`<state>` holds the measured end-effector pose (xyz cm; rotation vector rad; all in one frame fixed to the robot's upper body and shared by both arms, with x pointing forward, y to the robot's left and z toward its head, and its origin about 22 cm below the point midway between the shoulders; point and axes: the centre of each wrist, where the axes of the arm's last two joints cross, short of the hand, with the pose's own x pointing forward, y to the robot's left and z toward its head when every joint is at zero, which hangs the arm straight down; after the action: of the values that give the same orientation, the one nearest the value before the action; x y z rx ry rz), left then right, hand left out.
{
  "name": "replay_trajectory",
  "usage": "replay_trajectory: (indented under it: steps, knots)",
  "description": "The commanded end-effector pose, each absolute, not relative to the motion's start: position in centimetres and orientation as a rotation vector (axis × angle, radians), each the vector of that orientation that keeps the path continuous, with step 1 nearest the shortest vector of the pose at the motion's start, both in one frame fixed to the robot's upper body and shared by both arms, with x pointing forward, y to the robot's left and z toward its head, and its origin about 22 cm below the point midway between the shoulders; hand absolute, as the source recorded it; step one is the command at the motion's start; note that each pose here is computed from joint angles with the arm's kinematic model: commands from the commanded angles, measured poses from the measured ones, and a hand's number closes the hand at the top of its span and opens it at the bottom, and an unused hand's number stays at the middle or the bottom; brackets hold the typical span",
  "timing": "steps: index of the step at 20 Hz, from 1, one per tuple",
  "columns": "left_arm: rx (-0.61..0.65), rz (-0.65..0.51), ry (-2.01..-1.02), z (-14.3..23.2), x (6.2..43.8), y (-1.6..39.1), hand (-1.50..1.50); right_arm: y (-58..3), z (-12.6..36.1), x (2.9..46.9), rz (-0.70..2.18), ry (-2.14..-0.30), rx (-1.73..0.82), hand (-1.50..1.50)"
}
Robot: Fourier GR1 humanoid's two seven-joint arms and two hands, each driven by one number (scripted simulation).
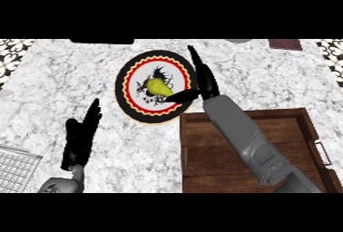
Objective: Pick the pear from the tray and place it in the plate
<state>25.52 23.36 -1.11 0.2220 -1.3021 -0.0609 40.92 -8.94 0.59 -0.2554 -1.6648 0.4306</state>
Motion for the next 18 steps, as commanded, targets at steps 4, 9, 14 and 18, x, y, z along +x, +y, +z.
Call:
replay_trajectory:
  steps: [4, 9, 14, 18]
  knots:
    - [0.219, -0.072, -1.297, 0.3, 25.6, 23.3, 0.00, -10.7, -1.3, 40.5, 0.408, -1.648, -0.322, -1.50]
    - [0.225, -0.062, -1.305, -1.3, 26.5, 24.9, 0.00, -13.3, -1.5, 40.9, 0.419, -1.633, -0.341, -1.50]
    - [0.233, -0.032, -1.288, -1.6, 25.1, 24.9, 0.00, -14.5, -1.5, 40.9, 0.368, -1.665, -0.334, -1.50]
    - [0.235, -0.059, -1.303, 0.0, 24.4, 23.5, 0.00, -16.4, -3.3, 40.0, 0.317, -1.664, -0.391, -1.50]
